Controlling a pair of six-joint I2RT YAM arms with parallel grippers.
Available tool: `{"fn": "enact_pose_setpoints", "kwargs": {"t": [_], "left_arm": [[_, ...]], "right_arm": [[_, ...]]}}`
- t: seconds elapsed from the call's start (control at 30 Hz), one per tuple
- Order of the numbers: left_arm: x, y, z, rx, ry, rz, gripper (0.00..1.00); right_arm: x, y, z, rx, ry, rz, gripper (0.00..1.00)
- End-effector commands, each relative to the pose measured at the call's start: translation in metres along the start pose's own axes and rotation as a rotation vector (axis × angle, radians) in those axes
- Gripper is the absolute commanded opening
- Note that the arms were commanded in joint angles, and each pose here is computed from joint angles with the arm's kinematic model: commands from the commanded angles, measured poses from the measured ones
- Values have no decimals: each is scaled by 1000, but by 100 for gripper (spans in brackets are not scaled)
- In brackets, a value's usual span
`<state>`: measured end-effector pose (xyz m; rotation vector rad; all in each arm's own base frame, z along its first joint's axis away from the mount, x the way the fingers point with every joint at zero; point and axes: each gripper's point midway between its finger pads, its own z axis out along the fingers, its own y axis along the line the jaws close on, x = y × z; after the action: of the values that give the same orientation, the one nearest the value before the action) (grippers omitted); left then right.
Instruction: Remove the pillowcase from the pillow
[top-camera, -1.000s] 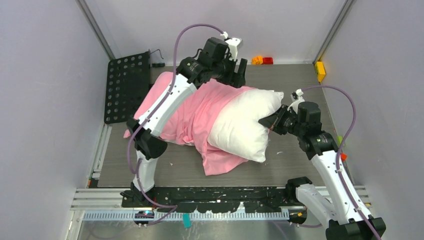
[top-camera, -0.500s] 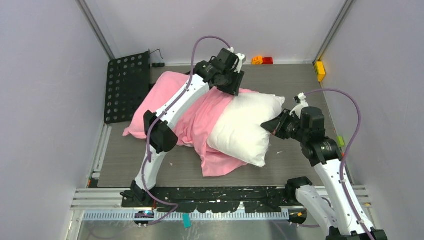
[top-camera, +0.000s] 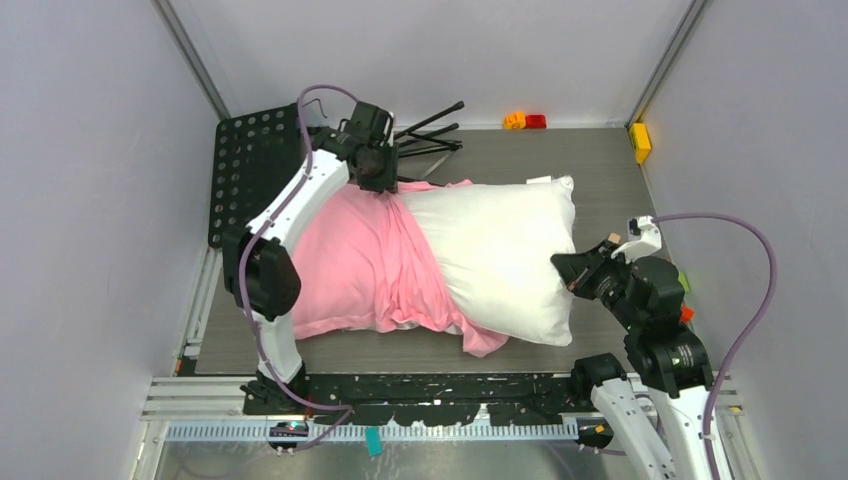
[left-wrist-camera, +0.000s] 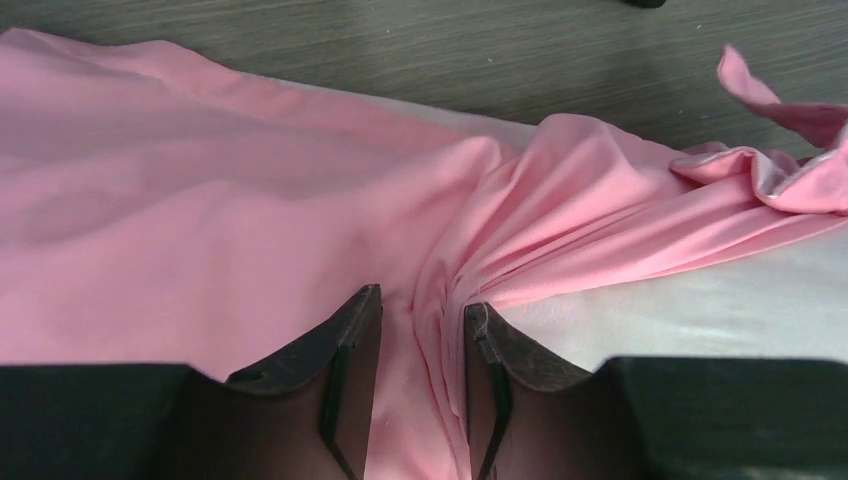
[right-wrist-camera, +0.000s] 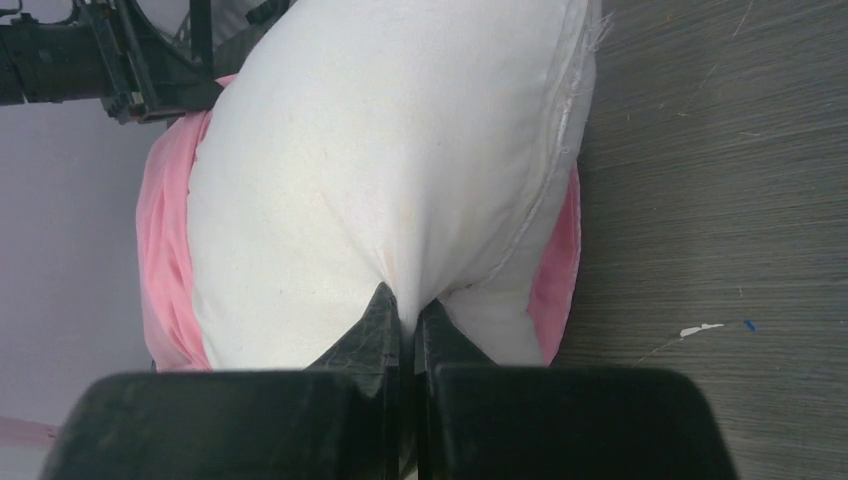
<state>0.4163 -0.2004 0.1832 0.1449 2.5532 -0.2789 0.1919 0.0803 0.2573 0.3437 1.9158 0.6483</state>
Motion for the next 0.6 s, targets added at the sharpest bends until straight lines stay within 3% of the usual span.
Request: {"fn": "enact_pose_setpoints", "kwargs": {"t": [0.0, 0.13, 0.33, 0.47, 0.57], "left_arm": [[-40, 38, -16, -129, -155, -34, 35], [-47, 23, -40, -70, -192, -37, 41], [-37, -7, -102, 15, -255, 36, 69], [-24, -29, -155, 113, -357, 32, 96], [-7, -55, -188, 234, -412, 40, 100]], "right_arm": [[-37, 10, 0, -2, -125, -28, 0], [-30, 20, 8, -59, -79, -8, 0], [-23, 29, 19, -116, -37, 19, 0], [-14, 34, 34, -151, 20, 53, 0], [-8, 38, 44, -177, 60, 76, 0]]}}
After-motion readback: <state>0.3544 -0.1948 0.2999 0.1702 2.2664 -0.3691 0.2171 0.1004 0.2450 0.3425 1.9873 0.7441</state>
